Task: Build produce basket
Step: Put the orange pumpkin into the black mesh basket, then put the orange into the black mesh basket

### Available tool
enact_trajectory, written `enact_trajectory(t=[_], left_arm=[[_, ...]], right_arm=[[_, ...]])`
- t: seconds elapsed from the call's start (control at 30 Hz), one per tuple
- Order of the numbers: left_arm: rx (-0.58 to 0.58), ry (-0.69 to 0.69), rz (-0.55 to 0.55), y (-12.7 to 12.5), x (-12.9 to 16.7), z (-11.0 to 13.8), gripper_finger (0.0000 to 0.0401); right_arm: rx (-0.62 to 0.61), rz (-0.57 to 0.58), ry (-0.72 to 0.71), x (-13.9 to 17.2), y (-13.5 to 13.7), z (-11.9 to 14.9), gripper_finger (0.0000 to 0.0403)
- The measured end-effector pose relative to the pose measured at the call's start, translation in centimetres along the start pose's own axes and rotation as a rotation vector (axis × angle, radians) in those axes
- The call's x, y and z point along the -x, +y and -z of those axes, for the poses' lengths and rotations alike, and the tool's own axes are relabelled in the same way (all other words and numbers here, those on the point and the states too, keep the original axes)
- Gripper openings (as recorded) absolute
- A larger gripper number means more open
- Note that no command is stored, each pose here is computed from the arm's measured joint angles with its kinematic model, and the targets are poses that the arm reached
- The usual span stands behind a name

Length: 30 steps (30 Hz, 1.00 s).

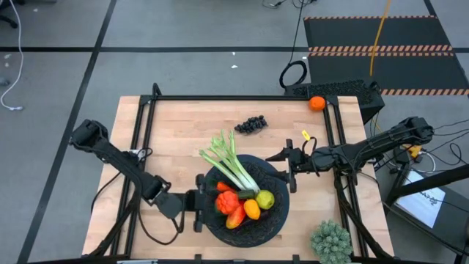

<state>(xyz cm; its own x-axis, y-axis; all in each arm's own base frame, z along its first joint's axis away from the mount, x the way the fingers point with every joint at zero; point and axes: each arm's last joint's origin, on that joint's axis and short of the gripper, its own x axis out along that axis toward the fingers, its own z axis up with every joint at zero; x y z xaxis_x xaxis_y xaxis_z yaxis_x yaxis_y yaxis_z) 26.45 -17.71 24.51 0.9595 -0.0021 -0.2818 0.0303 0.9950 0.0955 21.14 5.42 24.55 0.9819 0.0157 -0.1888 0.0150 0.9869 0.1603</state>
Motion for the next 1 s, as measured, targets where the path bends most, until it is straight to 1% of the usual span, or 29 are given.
enact_trajectory(t=[0.1,0.33,0.43,0.57,0.67,0.83,0.93,1.0], left_arm=[[-0.02,0.038,-0.001,-0.1,-0.3,0.6,0.0323],[0.021,0.112,0.035,-0.2,-0.1,1.4,0.0339],[0.028,0.14,0.05,-0.2,0.0,1.6,0.0353],[0.059,0.17,0.03,0.2,-0.2,1.9,0.0379],[0.048,0.186,0.016,0.6,-0.4,2.0,0.0396],[-0.025,0.164,0.008,1.6,0.0,1.1,0.0391],[-0.054,0.117,0.008,2.5,1.1,-0.3,0.0381],[-0.072,0.087,0.005,3.3,2.1,-1.3,0.0373]], right_arm=[[0.002,0.001,0.006,0.0,0.0,0.1,0.0226],[0.016,0.004,0.021,0.0,-0.1,0.2,0.0226],[0.038,0.003,0.021,0.0,0.0,0.2,0.0226],[0.086,0.009,0.019,0.0,-0.2,0.2,0.0226],[0.104,0.021,0.011,-0.1,-0.4,0.0,0.0226],[0.124,0.055,0.009,-0.2,-1.2,-0.1,0.0226],[0.139,0.086,0.008,-0.3,-1.8,-0.2,0.0226],[0.137,0.139,0.009,-0.4,-2.4,-0.3,0.0226]])
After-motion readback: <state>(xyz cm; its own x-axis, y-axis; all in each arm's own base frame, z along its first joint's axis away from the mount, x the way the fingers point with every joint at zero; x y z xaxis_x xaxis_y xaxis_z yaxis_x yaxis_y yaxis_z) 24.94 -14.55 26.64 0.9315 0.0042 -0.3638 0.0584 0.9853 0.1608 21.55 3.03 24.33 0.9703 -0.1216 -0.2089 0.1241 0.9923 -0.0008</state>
